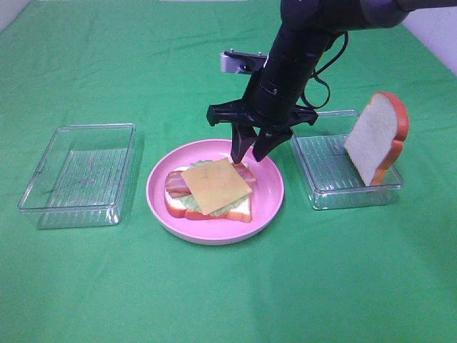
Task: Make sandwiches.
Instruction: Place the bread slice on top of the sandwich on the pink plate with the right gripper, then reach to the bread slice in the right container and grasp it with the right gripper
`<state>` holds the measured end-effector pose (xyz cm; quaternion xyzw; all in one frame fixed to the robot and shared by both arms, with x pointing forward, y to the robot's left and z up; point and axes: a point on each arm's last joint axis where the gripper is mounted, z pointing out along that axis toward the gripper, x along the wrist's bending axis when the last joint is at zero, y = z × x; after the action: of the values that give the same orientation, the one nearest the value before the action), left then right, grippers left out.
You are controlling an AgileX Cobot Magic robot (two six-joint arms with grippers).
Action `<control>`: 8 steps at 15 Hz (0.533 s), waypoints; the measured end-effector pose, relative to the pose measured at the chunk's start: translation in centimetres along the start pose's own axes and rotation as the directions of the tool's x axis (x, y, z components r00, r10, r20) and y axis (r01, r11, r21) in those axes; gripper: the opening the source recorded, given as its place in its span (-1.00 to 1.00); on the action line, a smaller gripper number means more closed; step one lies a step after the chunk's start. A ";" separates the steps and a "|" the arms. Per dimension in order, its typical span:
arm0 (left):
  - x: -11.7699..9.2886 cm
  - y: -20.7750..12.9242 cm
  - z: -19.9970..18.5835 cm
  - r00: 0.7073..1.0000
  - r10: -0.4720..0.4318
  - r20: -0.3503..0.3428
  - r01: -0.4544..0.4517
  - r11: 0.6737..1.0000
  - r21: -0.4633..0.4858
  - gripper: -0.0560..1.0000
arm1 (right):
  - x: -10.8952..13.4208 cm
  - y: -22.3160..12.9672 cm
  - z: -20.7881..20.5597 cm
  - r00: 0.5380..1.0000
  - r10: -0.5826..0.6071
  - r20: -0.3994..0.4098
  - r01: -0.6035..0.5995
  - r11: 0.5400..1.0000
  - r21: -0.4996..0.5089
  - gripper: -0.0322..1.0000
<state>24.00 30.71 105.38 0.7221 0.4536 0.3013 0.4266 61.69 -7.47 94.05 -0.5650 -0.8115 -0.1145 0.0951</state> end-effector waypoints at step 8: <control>0.0 0.0 0.0 1.000 0.000 0.000 0.000 1.000 0.000 0.49 | -1.3 -0.9 -9.9 0.984 -0.021 0.177 0.059 0.976 -0.212 0.36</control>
<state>24.00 30.71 105.38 0.7221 0.4536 0.3013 0.4266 61.59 -11.85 103.06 -0.5633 -0.8107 -0.1543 -0.0401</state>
